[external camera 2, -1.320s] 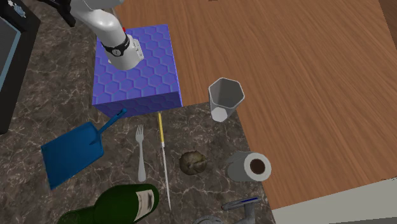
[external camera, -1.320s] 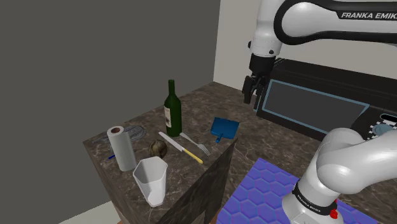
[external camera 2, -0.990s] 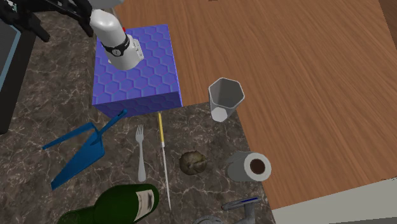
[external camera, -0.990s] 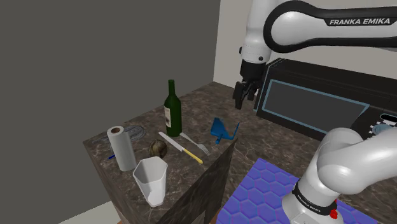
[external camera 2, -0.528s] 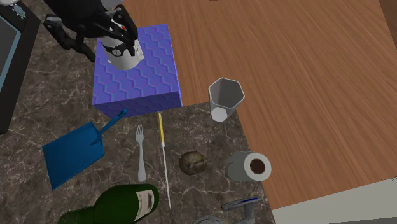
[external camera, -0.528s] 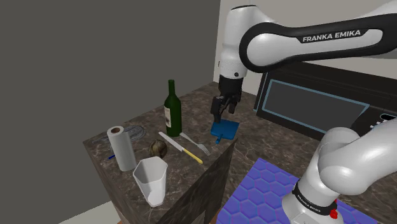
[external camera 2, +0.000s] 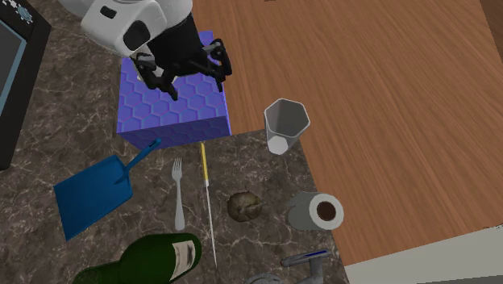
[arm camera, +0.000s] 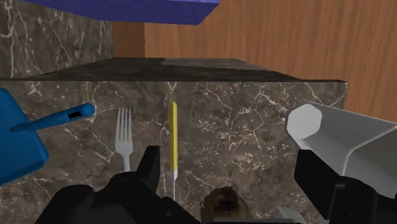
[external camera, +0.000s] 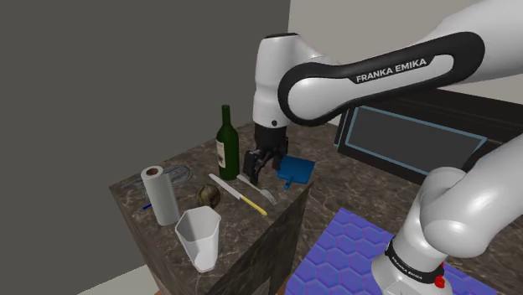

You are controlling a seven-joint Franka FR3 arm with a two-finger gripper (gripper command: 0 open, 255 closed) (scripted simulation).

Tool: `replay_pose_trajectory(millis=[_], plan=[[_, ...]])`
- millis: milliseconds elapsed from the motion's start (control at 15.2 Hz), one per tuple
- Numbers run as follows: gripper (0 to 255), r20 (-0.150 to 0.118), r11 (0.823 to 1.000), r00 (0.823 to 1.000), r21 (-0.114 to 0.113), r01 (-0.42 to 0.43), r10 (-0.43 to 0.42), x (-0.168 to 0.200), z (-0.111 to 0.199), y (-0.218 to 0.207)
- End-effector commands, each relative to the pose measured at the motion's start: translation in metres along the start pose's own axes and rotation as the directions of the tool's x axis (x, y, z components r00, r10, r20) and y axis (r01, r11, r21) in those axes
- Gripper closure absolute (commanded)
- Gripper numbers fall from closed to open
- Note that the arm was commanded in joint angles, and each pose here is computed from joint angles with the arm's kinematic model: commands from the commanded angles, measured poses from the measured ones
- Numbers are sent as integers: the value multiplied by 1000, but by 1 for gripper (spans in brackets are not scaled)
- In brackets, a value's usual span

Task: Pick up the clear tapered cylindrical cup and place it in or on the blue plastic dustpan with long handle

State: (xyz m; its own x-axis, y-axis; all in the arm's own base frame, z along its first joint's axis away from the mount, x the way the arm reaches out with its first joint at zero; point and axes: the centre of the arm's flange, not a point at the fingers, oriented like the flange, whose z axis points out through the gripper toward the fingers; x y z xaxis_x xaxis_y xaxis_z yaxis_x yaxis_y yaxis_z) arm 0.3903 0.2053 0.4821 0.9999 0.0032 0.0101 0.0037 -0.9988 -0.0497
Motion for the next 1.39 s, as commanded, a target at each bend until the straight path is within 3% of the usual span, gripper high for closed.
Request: replay_pose_trajectory(millis=[0, 660, 1320], plan=[[0, -1, 1000, 1000, 9, 3, -3, 12, 11, -22], [0, -6, 999, 1000, 43, 22, -22, 55, 66, -127], [0, -6, 999, 1000, 43, 22, -22, 56, 106, -129]])
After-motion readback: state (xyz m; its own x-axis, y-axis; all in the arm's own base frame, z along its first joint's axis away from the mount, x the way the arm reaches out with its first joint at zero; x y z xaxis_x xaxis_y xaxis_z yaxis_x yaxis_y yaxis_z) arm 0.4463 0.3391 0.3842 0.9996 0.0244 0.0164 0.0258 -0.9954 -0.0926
